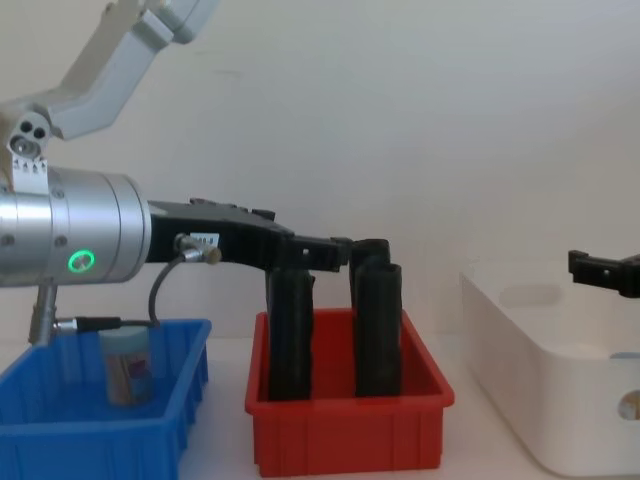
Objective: Pick the cotton swabs from the blue box and place them into the white box.
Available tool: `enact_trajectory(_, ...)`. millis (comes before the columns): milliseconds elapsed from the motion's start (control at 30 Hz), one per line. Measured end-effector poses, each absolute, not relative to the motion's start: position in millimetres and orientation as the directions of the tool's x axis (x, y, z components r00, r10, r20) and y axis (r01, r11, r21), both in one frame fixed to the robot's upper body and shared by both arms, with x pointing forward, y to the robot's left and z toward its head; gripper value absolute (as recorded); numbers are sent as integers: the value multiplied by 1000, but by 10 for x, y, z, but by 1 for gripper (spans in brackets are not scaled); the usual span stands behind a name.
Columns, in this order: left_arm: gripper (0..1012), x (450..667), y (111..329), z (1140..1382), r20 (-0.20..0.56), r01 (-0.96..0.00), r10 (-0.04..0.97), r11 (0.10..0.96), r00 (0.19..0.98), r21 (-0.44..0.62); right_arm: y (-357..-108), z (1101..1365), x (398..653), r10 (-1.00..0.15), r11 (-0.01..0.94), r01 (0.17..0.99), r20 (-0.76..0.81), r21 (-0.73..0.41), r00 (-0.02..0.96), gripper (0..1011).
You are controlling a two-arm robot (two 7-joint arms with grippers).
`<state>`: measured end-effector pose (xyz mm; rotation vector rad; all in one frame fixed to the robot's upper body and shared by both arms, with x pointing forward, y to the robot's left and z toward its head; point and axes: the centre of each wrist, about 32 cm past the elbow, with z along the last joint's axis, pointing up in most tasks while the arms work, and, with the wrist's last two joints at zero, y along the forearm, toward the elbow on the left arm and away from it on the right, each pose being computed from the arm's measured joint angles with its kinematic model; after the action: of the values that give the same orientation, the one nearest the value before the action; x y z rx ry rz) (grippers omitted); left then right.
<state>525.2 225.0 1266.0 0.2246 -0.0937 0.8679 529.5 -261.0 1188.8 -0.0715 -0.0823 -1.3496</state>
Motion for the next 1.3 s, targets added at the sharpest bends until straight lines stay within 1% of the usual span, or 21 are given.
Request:
enact_trajectory(467,1000,5098,2113,12339,229,-846,819,531,526,41,-2494,11861,4878,-959,276,961,77,29,273,1001)
enact_trajectory(800,1000,4978,2024,12133,244,-883,863,466,443,-44,-2413,11870,4585,-948,315,948,56,49,313,1001)
enact_trajectory(1067,1000,4923,1985,12048,243,-895,880,438,408,-81,-2376,11885,4451,-943,333,941,45,59,331,1001)
enact_trajectory(1300,1000,4918,1982,12041,243,-896,882,435,405,-85,-2371,11886,4433,-942,335,940,43,60,333,1001)
